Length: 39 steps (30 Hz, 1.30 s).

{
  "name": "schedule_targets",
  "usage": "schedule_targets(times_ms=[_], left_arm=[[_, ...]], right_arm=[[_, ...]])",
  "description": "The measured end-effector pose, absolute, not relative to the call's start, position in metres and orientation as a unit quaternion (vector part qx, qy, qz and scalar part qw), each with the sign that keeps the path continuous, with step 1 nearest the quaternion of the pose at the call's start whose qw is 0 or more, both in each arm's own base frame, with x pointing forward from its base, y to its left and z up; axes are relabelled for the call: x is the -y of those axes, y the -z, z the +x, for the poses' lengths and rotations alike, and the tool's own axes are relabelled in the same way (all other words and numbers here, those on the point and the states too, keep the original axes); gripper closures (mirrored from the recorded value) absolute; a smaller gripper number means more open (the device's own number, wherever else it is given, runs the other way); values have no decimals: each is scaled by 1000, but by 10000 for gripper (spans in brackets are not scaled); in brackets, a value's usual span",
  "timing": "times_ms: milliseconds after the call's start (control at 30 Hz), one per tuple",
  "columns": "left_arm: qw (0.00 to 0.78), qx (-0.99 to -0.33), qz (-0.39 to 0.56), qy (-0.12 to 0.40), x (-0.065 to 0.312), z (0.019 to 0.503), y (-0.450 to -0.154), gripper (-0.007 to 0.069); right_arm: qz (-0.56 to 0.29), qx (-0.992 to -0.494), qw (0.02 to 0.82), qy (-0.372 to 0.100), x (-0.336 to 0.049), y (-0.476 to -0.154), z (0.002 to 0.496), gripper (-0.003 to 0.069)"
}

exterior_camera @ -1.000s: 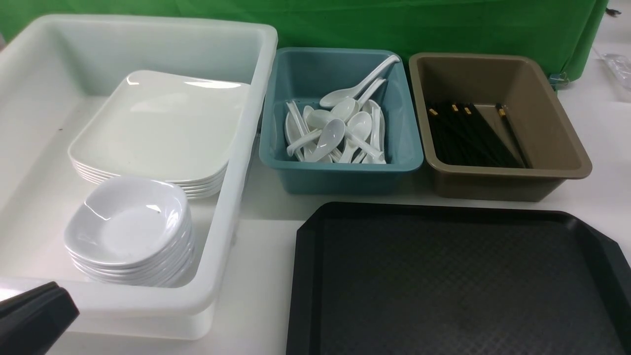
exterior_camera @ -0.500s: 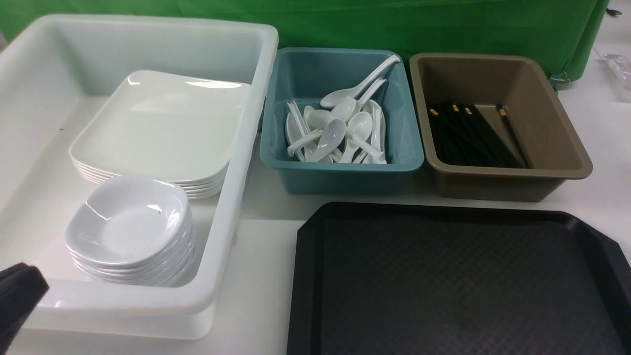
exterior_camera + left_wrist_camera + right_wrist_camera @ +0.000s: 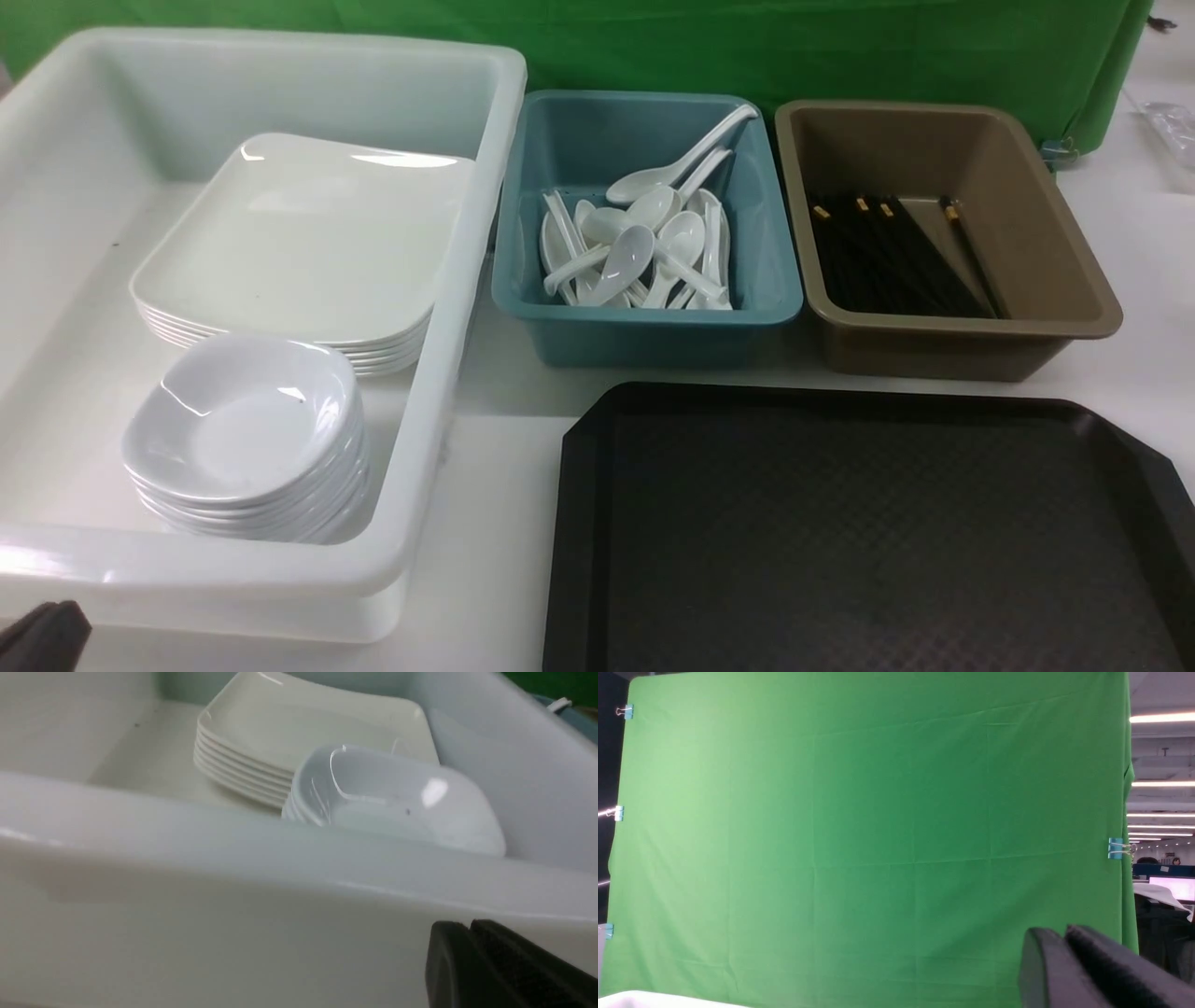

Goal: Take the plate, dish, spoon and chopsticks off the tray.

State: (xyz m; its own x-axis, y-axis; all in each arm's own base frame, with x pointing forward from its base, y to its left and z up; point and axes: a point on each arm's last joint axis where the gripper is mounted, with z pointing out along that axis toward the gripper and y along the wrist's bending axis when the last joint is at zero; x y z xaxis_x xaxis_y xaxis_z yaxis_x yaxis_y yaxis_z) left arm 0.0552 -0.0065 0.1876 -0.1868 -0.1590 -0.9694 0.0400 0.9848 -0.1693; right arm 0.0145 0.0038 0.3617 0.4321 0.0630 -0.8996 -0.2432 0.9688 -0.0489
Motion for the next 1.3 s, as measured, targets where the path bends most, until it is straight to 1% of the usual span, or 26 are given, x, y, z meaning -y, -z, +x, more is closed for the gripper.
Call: schedule_targets(times_ms=[100,467,867,967,1000,1033,1067,1100,1133,1233,1267,1300], left_arm=[[649,-756,-41,76,6,56,-191,613],[654,-752,-37,72,5,56,-192,613],[654,-752,-37,72,5,56,-192,612],[654,-752,-37,72,5,56,-192,612],[654,-752,-37,72,5,56,-192,612],[654,-752,-37,72,5,56,-192,610],[654,-752,-37,72,5,56,-192,610],[654,-752,-37,72,5,56,-192,610],[654,-752,-37,72,5,56,-192,609],[654,-752,-37,72,5,56,-192,608],[654,-752,-37,72,5,56,-192,608],[654,-752,-37,72,5,56,-192,608]], right_arm=[[-86,-525,842,-91,-4,-362,15,570],[-86,-526,841,-91,-4,-362,15,566],[-86,-526,841,-91,-4,-361,15,535],[-99,-531,839,-70,-4,-360,15,531],[-106,-539,834,-60,-4,-358,16,529],[-117,-561,819,-37,-4,-353,18,525],[-119,-565,816,-34,-4,-352,19,525],[-127,-599,791,-3,-4,-341,23,521],[-128,-622,773,15,-4,-332,27,519],[-112,-689,714,53,-3,-293,42,516],[-112,-689,714,53,-3,-293,42,516],[-95,-726,677,68,-1,-261,50,515]])
